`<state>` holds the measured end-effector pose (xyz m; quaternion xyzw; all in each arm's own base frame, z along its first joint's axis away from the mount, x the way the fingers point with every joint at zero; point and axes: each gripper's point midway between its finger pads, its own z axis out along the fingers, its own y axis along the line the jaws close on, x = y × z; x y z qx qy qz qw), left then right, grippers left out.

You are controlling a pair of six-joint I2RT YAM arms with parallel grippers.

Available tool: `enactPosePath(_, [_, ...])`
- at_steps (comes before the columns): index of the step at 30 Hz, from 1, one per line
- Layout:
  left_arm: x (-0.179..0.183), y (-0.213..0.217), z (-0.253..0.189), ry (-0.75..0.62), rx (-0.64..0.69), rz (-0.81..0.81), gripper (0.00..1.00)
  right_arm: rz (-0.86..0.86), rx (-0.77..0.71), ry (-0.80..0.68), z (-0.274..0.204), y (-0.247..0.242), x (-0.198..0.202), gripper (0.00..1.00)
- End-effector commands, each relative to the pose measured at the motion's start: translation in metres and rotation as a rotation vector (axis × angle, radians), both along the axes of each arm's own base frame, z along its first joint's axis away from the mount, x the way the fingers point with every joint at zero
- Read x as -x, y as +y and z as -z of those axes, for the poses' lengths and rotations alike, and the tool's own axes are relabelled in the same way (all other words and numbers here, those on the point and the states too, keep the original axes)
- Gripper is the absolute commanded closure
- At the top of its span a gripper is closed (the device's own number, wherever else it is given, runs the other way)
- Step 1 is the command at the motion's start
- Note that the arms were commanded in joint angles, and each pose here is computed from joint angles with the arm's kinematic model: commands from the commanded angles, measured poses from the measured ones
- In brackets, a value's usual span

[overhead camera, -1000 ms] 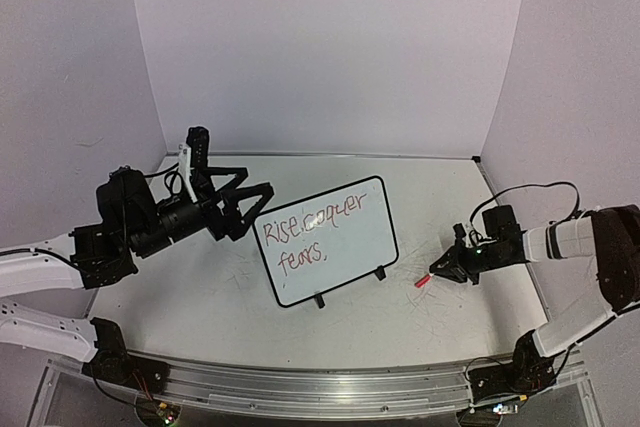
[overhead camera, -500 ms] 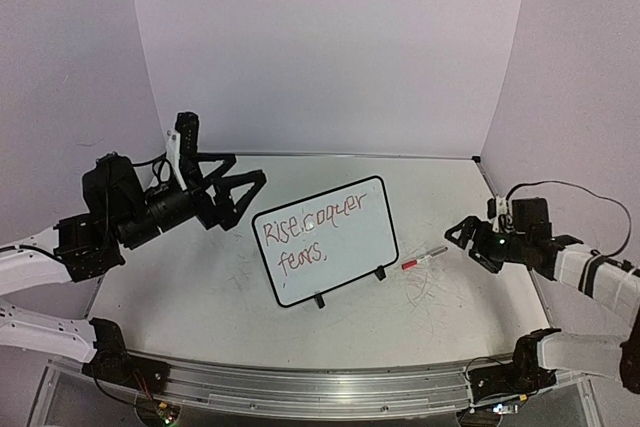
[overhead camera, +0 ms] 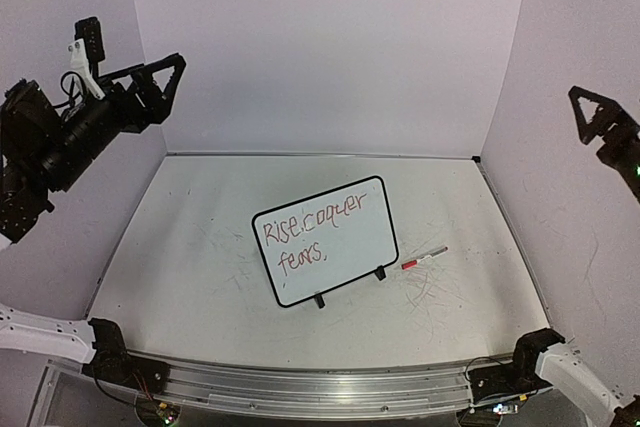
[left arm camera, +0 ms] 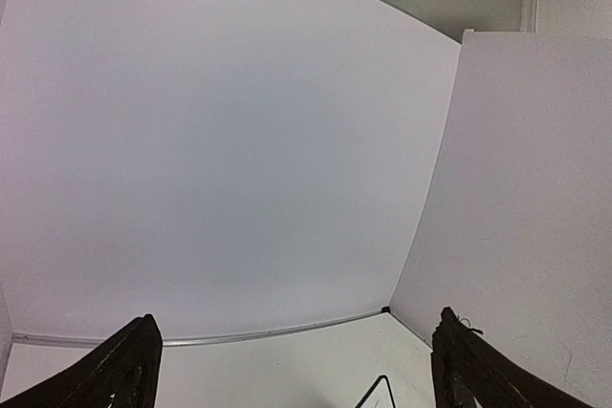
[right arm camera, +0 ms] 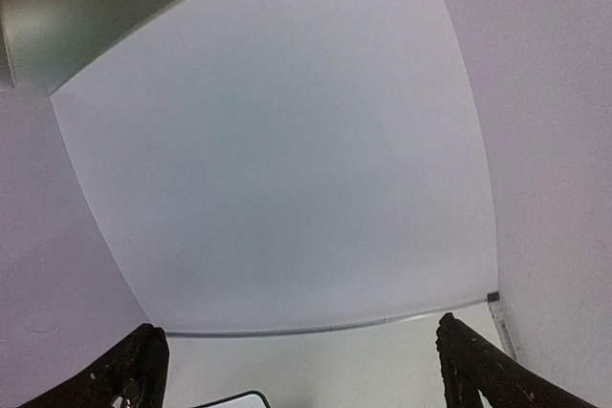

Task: Write a sentence on the whiteboard
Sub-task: Reset both arms

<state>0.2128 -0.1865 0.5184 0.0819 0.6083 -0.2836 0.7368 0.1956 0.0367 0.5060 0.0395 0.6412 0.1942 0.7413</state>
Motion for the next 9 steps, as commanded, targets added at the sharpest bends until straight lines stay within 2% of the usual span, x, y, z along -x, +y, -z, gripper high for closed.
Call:
enactPosePath(1, [0.002,0.028,-0.013,-0.012,-0.001,-0.100,0.01,0.046,0.079,-0.019,-0.008,-0.007,0.014,0.02])
enactPosePath(9, [0.005,0.042,-0.016,-0.012,0.016,-0.126,0.01,0.071,0.029,-0.102,-0.018,-0.015,0.032,0.02])
